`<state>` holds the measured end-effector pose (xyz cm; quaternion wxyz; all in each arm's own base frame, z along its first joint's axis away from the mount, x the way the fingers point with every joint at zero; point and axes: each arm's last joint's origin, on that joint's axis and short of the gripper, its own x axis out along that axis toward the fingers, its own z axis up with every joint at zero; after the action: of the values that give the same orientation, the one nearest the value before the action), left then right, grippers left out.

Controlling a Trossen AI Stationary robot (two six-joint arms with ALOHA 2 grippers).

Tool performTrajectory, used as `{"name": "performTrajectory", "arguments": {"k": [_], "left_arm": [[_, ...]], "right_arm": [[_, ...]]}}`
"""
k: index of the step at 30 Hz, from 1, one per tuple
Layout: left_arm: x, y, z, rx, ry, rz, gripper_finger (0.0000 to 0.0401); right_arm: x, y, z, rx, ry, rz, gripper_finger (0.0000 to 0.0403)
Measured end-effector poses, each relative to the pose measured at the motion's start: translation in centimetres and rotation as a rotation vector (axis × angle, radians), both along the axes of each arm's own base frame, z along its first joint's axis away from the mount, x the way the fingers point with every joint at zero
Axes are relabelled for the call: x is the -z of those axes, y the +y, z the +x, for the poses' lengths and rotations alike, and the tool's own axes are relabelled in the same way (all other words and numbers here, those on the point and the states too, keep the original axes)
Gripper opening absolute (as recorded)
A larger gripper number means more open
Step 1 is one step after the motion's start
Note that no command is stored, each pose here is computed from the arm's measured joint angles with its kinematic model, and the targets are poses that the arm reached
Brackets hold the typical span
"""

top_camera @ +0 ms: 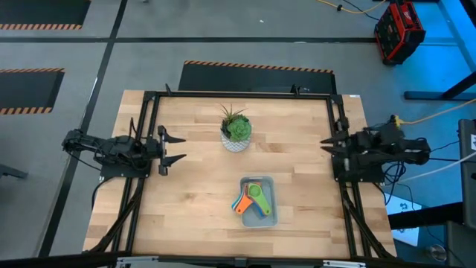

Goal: Nest measuring cups in basket
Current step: Return to Home Position

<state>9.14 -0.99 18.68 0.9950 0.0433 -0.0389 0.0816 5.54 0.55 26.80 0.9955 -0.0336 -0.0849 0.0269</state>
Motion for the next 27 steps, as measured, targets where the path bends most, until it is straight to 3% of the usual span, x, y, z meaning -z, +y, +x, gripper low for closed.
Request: {"name": "performTrajectory", "arguments": {"k": [13,18,27], "left_arm": [[0.0,0.0,0.0,-0.019,0.0,0.024,0.0254],[0.0,0.1,0.0,-0.021,0.006,0.036,0.0254],[0.0,0.1,0.0,-0.031,0.012,0.055,0.0254]], "right_arm": [[8.3,0.2,3.9,0.054,-0.014,0.072,0.0083],[8.6,-0.2,4.0,0.102,-0.002,0.108,0.0083],[9.1,-0.8,4.1,0.151,0.05,0.064,0.0083]]}}
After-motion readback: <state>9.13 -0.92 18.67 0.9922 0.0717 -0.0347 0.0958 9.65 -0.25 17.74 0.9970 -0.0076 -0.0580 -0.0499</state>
